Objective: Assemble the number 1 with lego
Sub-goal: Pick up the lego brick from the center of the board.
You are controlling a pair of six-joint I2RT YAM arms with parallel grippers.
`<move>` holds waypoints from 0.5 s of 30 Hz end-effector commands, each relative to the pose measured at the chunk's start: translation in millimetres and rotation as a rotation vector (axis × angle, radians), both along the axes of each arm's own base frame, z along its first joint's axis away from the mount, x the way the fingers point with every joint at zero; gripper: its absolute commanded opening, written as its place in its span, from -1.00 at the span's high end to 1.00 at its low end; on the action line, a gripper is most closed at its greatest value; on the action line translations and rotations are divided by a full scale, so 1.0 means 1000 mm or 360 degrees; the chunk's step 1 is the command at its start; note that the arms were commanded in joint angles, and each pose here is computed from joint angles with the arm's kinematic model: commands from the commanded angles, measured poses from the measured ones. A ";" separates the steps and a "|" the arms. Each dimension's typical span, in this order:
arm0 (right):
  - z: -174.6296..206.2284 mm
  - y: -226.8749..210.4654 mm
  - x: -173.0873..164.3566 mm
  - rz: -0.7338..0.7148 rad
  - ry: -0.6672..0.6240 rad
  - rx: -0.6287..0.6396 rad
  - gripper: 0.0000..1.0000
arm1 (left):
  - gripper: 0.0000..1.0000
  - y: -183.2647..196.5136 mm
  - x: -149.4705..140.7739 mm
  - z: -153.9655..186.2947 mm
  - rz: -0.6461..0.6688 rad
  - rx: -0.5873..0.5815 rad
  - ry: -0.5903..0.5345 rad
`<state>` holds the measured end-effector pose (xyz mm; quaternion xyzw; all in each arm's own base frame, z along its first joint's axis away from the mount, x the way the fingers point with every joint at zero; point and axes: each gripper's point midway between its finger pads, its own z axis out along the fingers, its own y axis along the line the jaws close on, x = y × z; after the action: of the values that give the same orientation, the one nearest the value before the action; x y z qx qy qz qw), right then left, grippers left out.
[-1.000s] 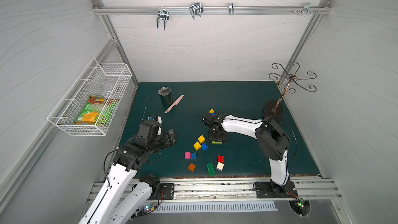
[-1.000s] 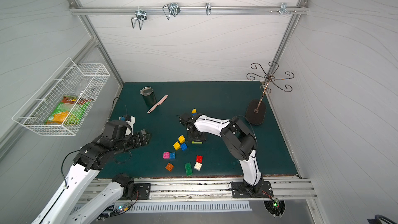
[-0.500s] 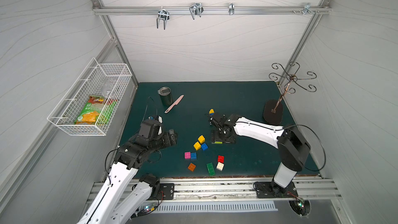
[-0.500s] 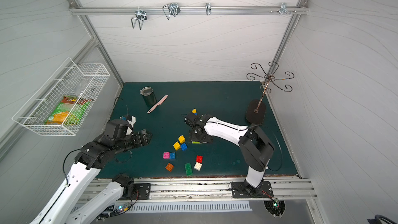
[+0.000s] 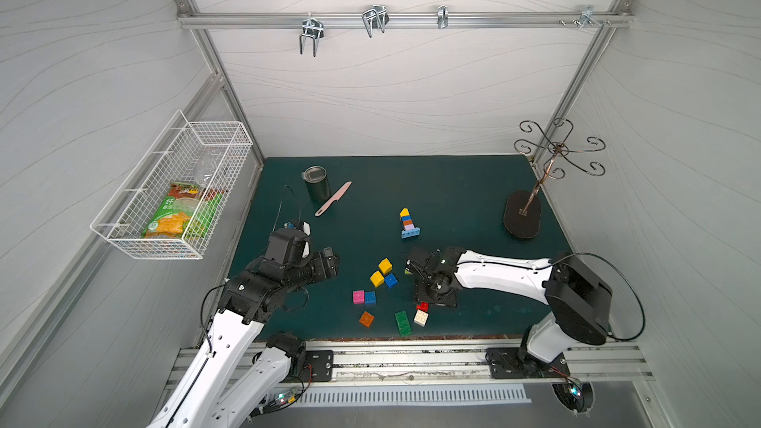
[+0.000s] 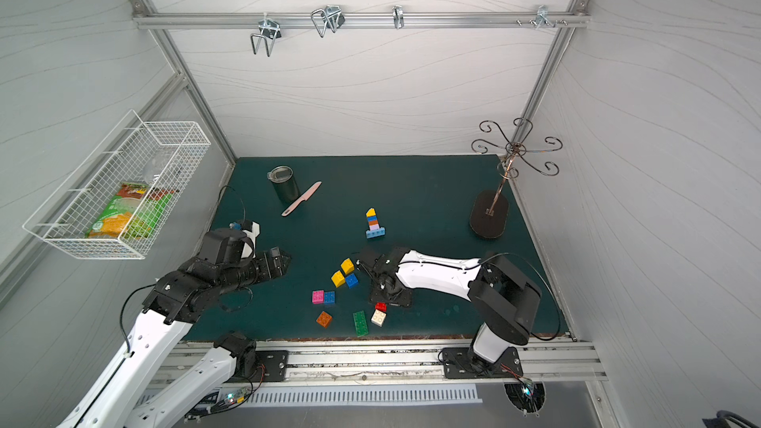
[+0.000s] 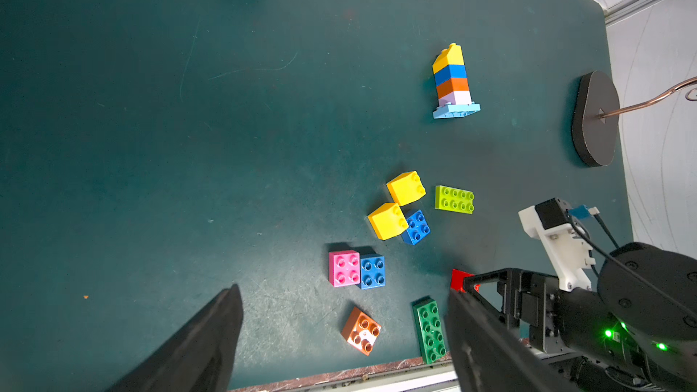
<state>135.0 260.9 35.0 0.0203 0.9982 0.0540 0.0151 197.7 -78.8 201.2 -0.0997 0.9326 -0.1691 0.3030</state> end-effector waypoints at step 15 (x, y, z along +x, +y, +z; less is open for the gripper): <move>-0.012 0.016 -0.003 -0.0005 0.0013 -0.0047 -0.11 | -0.79 0.000 0.002 0.011 0.0001 -0.0009 -0.0073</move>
<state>135.1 278.3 27.4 0.0195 0.9983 0.0533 0.0145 196.9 -79.3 202.5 -0.0973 0.9316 -0.1702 0.3060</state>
